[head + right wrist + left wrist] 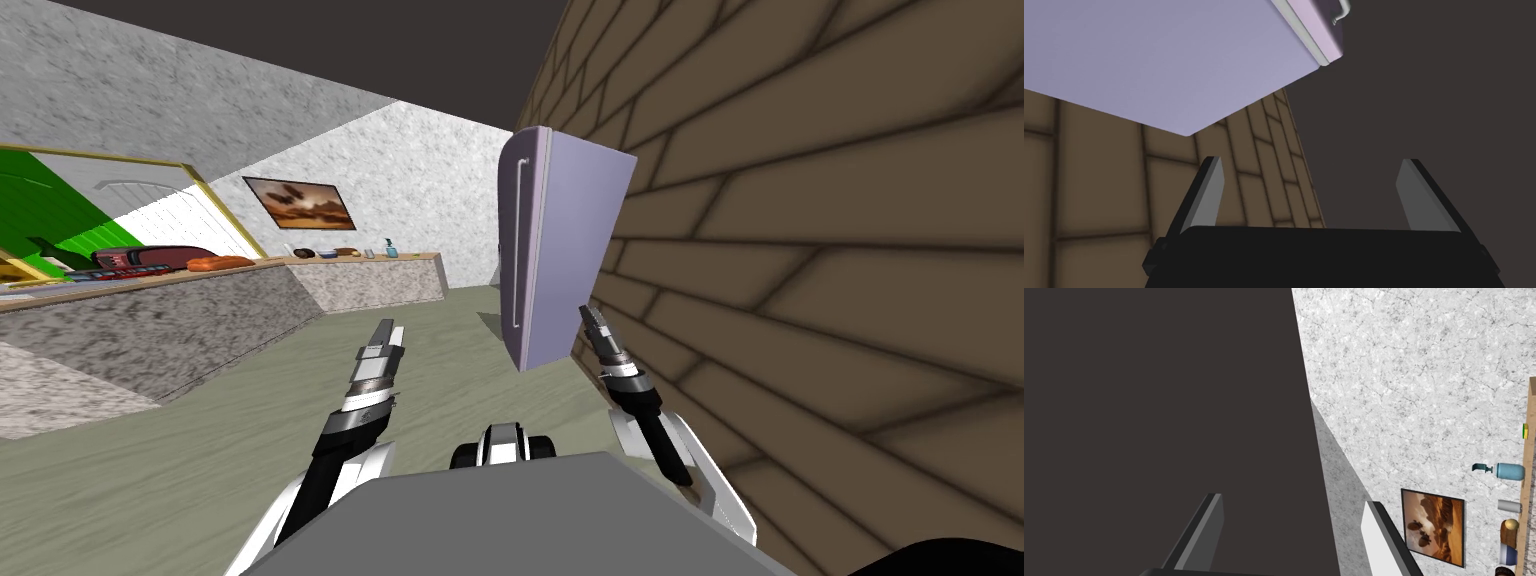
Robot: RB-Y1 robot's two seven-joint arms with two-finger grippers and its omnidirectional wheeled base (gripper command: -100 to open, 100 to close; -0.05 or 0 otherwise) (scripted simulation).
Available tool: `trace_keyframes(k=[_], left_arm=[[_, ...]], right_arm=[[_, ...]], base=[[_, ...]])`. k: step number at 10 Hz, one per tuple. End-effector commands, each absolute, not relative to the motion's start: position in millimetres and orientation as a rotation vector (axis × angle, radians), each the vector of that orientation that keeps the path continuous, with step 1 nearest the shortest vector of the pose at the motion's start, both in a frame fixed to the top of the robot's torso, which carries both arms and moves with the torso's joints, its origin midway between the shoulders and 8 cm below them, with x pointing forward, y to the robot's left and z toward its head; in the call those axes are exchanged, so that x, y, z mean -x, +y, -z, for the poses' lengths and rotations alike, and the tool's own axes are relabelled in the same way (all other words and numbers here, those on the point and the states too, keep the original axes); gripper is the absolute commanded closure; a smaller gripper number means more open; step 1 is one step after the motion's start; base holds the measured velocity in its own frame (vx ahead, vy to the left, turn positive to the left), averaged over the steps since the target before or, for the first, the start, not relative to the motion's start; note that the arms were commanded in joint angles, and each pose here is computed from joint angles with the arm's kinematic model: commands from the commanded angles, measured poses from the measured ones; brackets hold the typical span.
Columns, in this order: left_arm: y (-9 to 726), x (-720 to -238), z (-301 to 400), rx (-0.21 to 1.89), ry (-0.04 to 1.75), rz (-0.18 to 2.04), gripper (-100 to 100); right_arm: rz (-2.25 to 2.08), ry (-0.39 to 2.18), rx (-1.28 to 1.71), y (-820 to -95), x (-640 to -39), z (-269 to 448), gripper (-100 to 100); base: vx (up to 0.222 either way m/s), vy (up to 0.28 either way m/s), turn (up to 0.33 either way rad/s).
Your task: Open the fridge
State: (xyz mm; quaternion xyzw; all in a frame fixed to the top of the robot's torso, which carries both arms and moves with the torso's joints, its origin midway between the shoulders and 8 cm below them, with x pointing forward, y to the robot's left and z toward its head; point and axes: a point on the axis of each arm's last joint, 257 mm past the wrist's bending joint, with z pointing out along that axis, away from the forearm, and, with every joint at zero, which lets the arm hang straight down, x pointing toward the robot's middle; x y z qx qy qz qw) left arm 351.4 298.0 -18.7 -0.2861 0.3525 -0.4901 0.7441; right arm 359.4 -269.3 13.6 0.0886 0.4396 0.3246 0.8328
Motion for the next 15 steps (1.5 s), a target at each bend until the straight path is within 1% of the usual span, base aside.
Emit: trace_keyframes(k=[1,15], left_arm=[[298.0,-351.4,18.7,0.627,0.772,1.073,0],[298.0,-351.4,18.7,0.626,0.772,1.073,0]], right_arm=[[-0.542,0.969,-0.131,-277.2,-370.7,-4.8,-100],[0.156,1.113,0.191,-327.0,-419.2,33.2,-100]], base=[[0.147,0.09,0.002],[0.127,0.102,0.005]])
